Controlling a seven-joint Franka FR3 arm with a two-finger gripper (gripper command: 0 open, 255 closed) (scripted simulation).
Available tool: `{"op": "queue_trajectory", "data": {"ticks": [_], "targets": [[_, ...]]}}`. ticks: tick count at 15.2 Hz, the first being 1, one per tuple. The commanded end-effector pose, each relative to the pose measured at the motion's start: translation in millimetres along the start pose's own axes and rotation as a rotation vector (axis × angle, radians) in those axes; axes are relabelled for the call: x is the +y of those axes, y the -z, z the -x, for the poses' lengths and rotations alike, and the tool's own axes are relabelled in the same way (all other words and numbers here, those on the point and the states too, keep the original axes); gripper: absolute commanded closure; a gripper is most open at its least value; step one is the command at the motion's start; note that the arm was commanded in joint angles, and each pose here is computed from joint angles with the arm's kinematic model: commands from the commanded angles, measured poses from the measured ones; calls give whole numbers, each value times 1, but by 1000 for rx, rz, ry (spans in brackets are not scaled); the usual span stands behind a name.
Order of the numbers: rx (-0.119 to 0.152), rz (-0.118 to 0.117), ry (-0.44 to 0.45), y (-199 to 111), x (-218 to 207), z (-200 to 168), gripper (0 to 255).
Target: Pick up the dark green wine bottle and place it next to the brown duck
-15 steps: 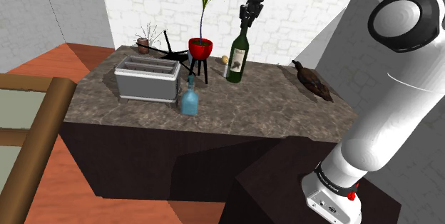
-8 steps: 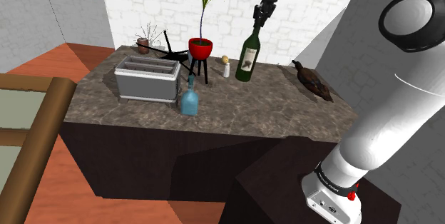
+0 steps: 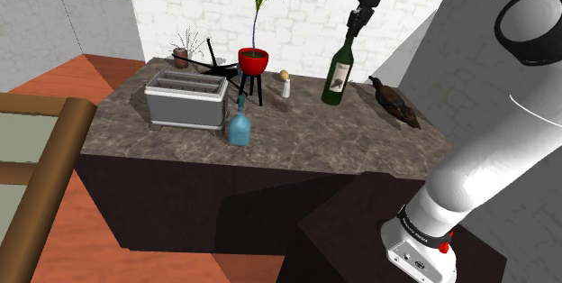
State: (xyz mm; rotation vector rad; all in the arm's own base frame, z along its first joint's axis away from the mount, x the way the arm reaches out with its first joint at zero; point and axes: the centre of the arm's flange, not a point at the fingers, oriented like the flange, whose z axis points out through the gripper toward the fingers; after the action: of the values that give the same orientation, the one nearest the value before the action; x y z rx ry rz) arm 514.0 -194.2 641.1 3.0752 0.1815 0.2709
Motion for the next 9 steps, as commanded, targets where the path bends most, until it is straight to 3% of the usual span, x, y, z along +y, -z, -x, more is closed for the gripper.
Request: {"op": "queue_trajectory", "data": {"ticks": [1, 9], "targets": [[1, 0, 2, 2, 24, 14, 255], [1, 0, 2, 8, 111, 73, 255]]}}
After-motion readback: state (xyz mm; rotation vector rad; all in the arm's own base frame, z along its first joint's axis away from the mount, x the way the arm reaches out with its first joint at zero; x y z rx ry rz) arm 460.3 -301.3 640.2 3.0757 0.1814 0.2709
